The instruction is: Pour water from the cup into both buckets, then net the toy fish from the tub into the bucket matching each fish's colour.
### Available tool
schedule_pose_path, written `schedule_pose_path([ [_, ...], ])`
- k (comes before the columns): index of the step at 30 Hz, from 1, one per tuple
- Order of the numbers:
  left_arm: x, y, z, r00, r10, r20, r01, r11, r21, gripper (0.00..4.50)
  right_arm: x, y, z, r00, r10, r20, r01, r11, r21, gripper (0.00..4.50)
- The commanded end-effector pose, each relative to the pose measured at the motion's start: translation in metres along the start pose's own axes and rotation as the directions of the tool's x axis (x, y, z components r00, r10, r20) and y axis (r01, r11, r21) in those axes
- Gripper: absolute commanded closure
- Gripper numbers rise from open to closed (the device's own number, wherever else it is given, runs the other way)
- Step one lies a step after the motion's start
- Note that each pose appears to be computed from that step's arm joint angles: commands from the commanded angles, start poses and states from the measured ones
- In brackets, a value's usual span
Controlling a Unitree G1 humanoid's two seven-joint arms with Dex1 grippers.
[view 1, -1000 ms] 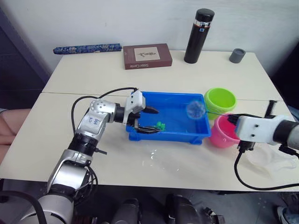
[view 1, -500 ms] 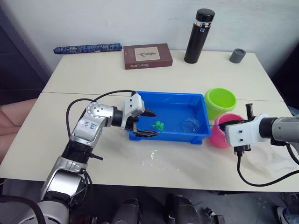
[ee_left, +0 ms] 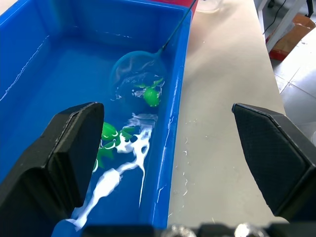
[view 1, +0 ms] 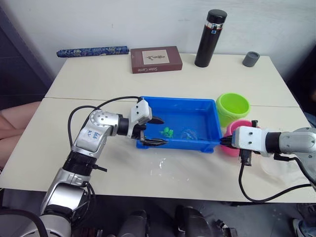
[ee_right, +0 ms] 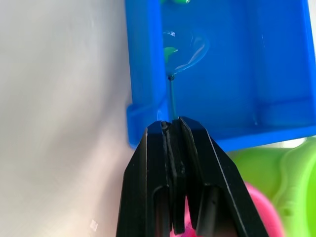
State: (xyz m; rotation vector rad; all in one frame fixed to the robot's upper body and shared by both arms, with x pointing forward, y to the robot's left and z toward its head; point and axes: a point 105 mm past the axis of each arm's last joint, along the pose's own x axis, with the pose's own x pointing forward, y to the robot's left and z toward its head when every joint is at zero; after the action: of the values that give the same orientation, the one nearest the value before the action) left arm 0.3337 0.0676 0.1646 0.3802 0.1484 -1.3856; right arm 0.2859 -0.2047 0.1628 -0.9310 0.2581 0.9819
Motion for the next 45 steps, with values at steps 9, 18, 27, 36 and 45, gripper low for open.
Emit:
schedule_pose_path([
  [9, -0.006, 0.001, 0.009, 0.999, 0.011, 0.030, -0.012, 0.999, 0.037, 0.02, -0.005, 0.004, 0.007, 0.988, -0.086, 0.125, 0.035, 0.931, 0.364, 4.50],
  [18, -0.007, 0.003, 0.007, 1.000, 0.017, 0.026, -0.018, 0.999, 0.033, 0.02, -0.004, -0.001, 0.002, 0.988, -0.140, 0.068, 0.114, 0.950, 0.290, 4.50],
  [27, -0.012, 0.005, 0.005, 0.999, 0.032, 0.014, -0.033, 0.999, 0.032, 0.02, 0.001, -0.009, 0.004, 0.991, -0.136, -0.002, 0.136, 0.991, 0.018, 4.50],
  [36, -0.025, 0.011, -0.003, 0.997, 0.073, -0.022, -0.072, 0.997, 0.025, 0.02, 0.020, -0.011, 0.014, 0.993, -0.120, 0.011, 0.121, 0.989, -0.086, 4.50],
  [45, -0.029, 0.013, -0.001, 0.995, 0.099, -0.022, -0.098, 0.995, 0.029, 0.02, 0.034, -0.002, 0.021, 0.991, -0.097, 0.094, 0.092, 0.994, 0.057, 4.50],
])
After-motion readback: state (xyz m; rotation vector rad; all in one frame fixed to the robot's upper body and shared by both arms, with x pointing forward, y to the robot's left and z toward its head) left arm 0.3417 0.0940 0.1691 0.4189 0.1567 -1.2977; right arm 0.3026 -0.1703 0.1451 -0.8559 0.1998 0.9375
